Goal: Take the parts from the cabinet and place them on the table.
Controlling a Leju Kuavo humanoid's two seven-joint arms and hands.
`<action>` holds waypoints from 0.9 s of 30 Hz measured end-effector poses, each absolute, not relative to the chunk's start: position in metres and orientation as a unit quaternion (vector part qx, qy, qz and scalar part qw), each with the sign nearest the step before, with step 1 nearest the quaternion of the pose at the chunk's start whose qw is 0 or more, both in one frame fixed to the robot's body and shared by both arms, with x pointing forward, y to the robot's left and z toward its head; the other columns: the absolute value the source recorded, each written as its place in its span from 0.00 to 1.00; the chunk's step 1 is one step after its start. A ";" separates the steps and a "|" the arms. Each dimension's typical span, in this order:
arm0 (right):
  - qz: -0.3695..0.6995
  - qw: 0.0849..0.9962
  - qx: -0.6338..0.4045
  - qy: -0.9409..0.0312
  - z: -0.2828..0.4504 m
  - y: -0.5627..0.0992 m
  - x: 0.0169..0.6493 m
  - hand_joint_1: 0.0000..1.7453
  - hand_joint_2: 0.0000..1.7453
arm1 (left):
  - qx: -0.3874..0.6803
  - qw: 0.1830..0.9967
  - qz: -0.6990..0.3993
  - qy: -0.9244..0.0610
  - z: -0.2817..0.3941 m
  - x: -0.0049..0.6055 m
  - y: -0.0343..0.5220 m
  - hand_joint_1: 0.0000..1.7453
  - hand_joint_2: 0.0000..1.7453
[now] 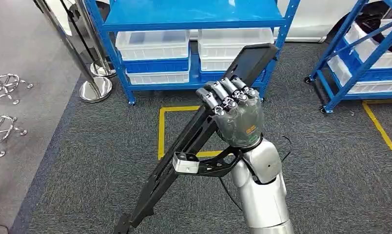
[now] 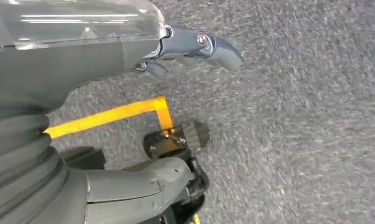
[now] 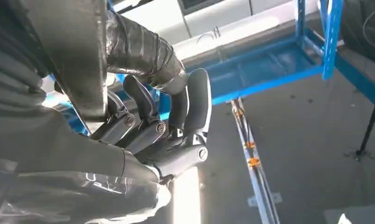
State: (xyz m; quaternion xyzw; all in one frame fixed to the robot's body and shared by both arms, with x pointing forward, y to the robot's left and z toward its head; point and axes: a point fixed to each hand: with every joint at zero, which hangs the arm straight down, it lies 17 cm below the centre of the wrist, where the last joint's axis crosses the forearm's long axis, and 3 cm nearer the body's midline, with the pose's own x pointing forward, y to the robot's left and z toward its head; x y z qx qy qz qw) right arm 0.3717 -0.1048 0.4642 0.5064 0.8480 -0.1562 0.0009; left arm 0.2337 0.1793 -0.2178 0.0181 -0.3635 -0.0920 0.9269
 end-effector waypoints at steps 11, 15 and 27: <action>-0.160 0.002 0.502 0.850 0.464 -0.099 0.373 1.00 1.00 | 0.017 0.927 -0.091 -0.363 -0.218 0.233 0.178 0.00 1.00; -0.160 0.004 0.501 0.851 0.465 -0.098 0.372 1.00 1.00 | 0.018 0.926 -0.091 -0.367 -0.216 0.238 0.178 0.00 1.00; -0.163 -0.012 0.514 0.842 0.463 -0.103 0.380 1.00 1.00 | 0.014 0.925 -0.101 -0.366 -0.217 0.234 0.173 0.00 1.00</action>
